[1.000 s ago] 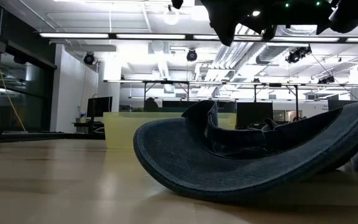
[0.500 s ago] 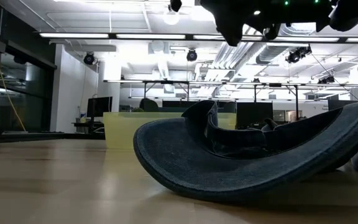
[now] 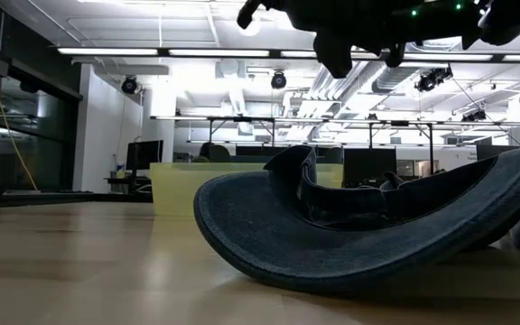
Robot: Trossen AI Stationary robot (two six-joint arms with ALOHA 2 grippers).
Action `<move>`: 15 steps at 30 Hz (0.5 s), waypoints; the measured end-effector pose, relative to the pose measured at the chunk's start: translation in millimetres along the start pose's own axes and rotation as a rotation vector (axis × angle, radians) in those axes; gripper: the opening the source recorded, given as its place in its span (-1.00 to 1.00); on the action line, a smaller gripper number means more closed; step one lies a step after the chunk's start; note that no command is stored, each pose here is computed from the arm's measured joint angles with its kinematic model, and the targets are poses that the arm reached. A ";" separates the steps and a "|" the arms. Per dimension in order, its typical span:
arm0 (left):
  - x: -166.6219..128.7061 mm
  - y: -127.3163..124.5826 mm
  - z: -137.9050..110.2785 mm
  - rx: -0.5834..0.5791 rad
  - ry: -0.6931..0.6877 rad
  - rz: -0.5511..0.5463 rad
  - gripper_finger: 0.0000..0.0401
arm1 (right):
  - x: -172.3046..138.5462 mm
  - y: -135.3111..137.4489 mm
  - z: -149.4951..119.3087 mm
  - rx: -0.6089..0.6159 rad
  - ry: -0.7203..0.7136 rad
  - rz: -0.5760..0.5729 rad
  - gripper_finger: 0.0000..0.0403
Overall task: Pick & Place hat
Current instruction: Put the gray cap into the blue bin
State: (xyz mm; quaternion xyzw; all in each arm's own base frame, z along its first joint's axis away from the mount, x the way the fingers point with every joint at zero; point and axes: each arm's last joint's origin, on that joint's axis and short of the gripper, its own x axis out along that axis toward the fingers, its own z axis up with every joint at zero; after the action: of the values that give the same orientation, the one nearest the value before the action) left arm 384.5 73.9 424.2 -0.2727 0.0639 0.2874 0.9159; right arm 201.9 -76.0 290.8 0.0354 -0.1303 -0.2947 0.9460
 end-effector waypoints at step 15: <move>0.2 -4.5 3.8 0.142 -0.018 -0.088 -1.00 | 0.2 -5.5 -10.0 -0.023 0.114 -0.011 -0.86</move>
State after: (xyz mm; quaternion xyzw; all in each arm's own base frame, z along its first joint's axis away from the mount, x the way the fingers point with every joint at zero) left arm 387.0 73.0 429.4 -0.2068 0.0638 0.2439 0.9453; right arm 201.7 -80.8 280.5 0.0419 -0.0725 -0.2988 0.9506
